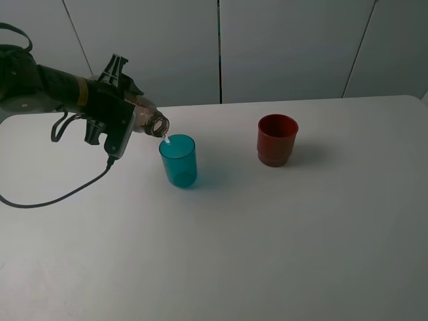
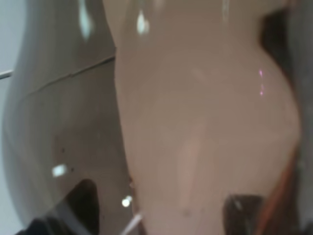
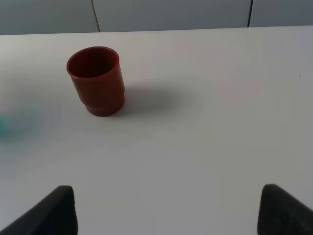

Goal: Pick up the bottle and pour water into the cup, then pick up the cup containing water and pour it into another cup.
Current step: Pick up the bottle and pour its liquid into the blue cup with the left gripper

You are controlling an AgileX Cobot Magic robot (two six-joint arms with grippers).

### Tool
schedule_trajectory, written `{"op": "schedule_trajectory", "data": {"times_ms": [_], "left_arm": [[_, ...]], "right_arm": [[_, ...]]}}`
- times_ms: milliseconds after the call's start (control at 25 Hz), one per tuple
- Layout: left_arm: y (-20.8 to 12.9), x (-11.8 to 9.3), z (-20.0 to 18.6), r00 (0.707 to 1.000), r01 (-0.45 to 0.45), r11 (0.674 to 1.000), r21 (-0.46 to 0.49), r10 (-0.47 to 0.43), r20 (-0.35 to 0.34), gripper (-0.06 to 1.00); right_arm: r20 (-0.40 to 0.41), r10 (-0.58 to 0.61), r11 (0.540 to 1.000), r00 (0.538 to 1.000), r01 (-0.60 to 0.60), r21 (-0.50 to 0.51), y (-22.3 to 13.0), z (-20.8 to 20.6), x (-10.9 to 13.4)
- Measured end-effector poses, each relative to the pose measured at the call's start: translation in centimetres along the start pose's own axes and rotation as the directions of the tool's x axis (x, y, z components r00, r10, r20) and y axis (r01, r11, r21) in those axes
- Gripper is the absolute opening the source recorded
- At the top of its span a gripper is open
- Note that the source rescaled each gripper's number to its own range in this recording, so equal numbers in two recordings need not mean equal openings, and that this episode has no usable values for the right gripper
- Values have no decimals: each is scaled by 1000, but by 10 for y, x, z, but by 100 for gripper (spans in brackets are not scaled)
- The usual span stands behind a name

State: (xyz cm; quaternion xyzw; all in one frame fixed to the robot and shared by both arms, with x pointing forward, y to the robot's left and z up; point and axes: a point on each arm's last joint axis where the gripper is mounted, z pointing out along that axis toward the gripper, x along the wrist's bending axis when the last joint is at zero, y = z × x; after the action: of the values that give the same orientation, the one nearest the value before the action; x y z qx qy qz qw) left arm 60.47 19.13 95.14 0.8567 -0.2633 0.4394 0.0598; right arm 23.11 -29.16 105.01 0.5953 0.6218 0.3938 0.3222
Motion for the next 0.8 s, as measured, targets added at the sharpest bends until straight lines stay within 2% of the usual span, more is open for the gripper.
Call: {"op": "schedule_trajectory", "data": {"times_ms": [600, 800], "left_arm": [[0, 0, 0, 1000, -5, 1000, 2, 5, -1, 1], [-1, 1, 0, 999, -36, 999, 3, 36, -5, 1]], "right_arm": [[0, 0, 1000, 1000, 0, 0, 0, 0, 0], [0, 6, 1000, 1000, -6, 0, 0, 0, 0]]}}
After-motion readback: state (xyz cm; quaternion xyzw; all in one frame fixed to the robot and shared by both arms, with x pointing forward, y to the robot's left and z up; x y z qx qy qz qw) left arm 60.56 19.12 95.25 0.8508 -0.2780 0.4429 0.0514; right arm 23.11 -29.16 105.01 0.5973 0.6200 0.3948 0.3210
